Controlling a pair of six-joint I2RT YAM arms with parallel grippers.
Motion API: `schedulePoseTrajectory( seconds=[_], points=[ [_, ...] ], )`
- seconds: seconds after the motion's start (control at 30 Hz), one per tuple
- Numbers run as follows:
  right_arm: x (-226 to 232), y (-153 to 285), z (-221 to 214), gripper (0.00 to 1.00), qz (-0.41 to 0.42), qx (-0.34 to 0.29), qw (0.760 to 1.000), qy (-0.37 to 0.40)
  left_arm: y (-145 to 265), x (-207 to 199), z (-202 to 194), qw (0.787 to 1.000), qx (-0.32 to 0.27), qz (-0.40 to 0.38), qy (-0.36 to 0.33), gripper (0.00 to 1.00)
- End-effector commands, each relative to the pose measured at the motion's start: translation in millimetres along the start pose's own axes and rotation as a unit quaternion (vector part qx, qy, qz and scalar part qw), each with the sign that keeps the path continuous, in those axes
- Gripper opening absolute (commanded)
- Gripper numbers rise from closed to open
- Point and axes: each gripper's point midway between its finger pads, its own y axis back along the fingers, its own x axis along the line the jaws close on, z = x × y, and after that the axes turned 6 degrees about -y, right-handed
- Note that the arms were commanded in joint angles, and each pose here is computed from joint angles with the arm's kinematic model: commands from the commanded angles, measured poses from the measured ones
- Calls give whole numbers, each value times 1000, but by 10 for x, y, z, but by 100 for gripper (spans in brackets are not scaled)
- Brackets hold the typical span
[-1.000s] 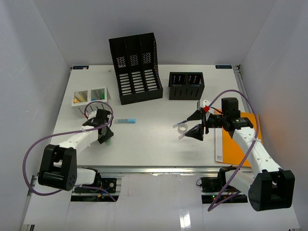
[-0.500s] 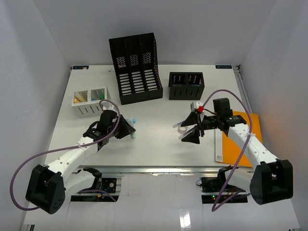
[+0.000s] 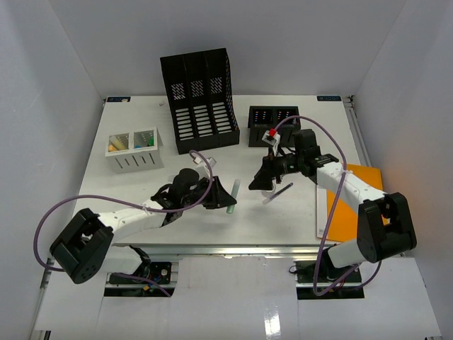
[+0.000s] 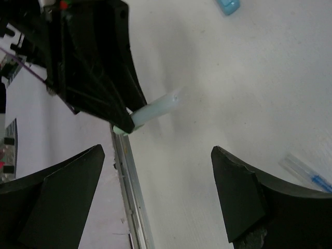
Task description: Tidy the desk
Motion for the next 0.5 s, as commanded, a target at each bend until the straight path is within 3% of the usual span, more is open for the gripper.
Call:
schedulePoseTrajectory(
  seconds=[0.0,0.2,0.47],
  points=[
    [-123,-212,320,92,-61,-35,992,-103,-123,-291,339,996,-54,-30,-62,0],
    [-314,-333,276,100,-89,-25,986,-140,-183,-328,355,995,-56,-20,-83,0],
    [-315,-430,287,67,-60,-8,984,-168,-205,-289,337,994,-56,-7,-96,0]
  ],
)
